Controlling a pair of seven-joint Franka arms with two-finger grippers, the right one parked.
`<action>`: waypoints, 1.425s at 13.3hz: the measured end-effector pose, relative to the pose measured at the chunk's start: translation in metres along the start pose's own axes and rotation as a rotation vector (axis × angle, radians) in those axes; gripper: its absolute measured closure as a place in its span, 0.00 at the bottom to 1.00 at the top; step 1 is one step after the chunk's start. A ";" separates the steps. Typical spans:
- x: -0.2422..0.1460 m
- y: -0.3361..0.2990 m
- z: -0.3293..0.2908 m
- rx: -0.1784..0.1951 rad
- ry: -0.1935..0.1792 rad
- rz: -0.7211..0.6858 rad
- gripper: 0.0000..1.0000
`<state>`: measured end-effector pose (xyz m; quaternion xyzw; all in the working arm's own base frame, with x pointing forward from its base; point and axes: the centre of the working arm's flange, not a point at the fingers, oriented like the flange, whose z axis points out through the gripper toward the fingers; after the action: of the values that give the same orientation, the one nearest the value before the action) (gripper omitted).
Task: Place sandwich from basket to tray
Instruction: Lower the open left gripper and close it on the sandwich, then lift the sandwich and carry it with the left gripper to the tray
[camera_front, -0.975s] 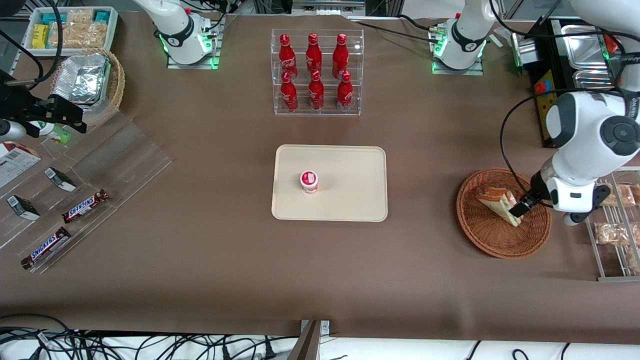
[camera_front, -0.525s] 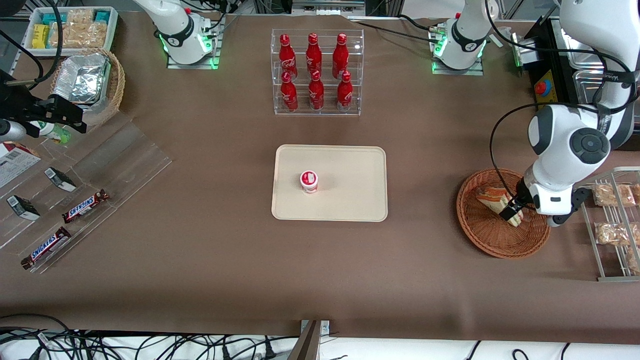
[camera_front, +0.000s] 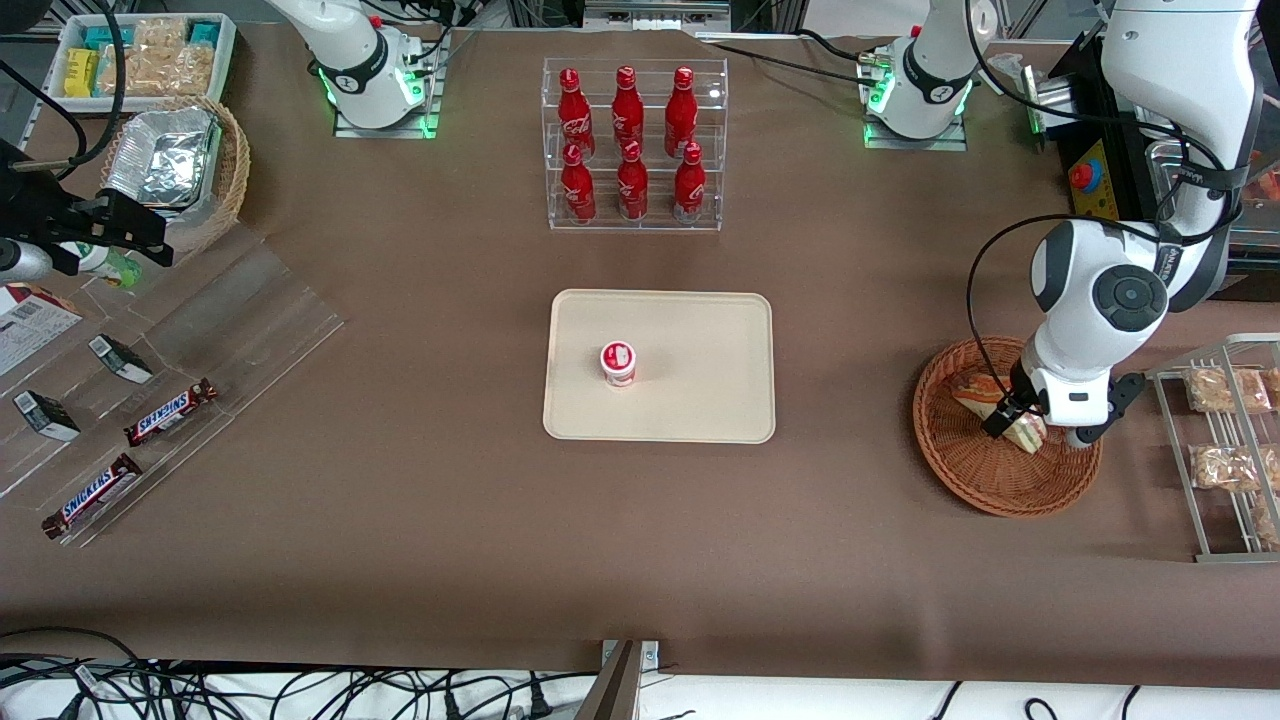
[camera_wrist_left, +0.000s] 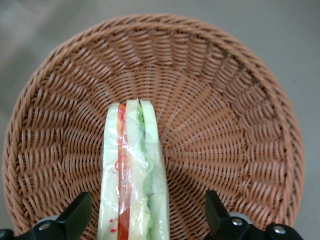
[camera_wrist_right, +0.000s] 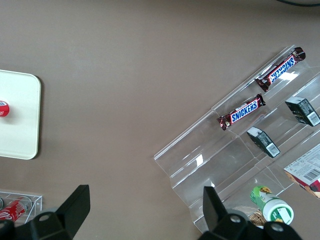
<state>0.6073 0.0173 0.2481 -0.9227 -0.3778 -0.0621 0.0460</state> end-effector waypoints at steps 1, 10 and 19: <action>-0.002 -0.001 0.003 0.004 -0.004 0.001 0.00; -0.006 -0.003 0.010 0.015 -0.015 0.005 0.62; 0.020 0.039 -0.088 0.059 -0.028 0.113 0.81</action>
<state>0.6423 -0.0082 0.3368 -0.9416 -0.3272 -0.0354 0.0714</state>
